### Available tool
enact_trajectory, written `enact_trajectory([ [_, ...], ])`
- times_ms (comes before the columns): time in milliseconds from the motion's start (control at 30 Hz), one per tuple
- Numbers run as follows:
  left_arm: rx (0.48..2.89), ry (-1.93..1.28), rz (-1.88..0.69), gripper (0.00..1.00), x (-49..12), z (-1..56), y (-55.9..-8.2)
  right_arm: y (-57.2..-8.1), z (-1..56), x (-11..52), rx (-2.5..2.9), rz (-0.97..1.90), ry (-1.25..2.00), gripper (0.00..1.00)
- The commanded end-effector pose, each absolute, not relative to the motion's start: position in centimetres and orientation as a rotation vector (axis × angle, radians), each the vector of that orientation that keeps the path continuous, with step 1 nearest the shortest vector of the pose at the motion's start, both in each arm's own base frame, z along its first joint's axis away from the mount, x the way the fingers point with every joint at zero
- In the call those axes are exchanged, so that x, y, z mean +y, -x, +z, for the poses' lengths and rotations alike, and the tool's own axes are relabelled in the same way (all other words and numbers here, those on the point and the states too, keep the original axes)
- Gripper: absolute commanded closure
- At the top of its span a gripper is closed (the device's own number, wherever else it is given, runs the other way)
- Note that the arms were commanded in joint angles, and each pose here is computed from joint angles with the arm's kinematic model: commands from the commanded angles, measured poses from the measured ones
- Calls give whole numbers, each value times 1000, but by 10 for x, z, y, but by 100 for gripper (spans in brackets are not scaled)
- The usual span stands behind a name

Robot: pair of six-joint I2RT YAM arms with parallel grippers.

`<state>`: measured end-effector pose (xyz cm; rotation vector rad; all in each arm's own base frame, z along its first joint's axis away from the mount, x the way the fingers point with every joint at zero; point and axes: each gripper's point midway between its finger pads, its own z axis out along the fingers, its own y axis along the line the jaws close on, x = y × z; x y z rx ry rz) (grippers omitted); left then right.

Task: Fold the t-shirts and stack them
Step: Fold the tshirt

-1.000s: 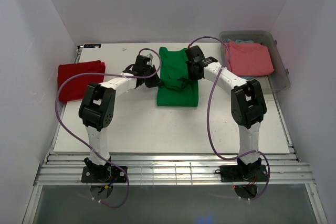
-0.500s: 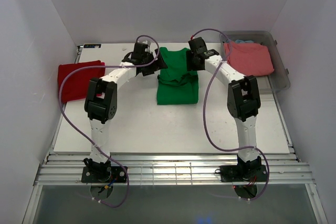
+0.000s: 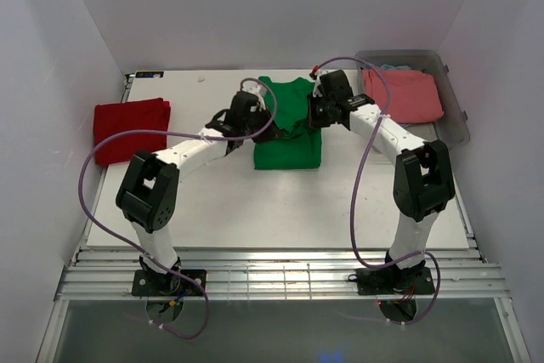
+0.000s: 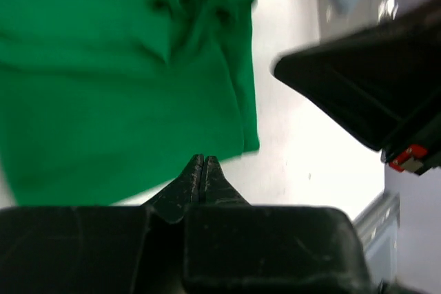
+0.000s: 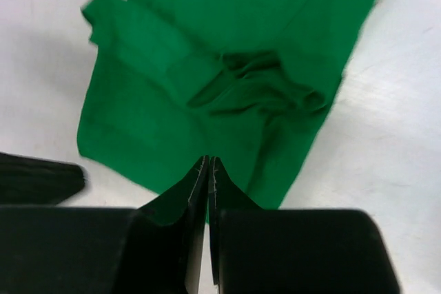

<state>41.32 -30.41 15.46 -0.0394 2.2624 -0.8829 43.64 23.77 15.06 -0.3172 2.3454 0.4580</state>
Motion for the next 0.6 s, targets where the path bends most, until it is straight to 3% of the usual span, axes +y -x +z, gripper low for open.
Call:
enact_trajectory([
  [0, 2371, -6, -973, 100, -333, 112, -373, -404, 119, 265, 2427, 695, 399, 92],
  [233, 2396, -57, -1012, 100, -363, 83, -355, -393, 98, 278, 2483, 789, 430, 92],
  [567, 2404, -42, -968, 100, -354, 60, -348, -397, 79, 290, 2522, 828, 430, 92],
])
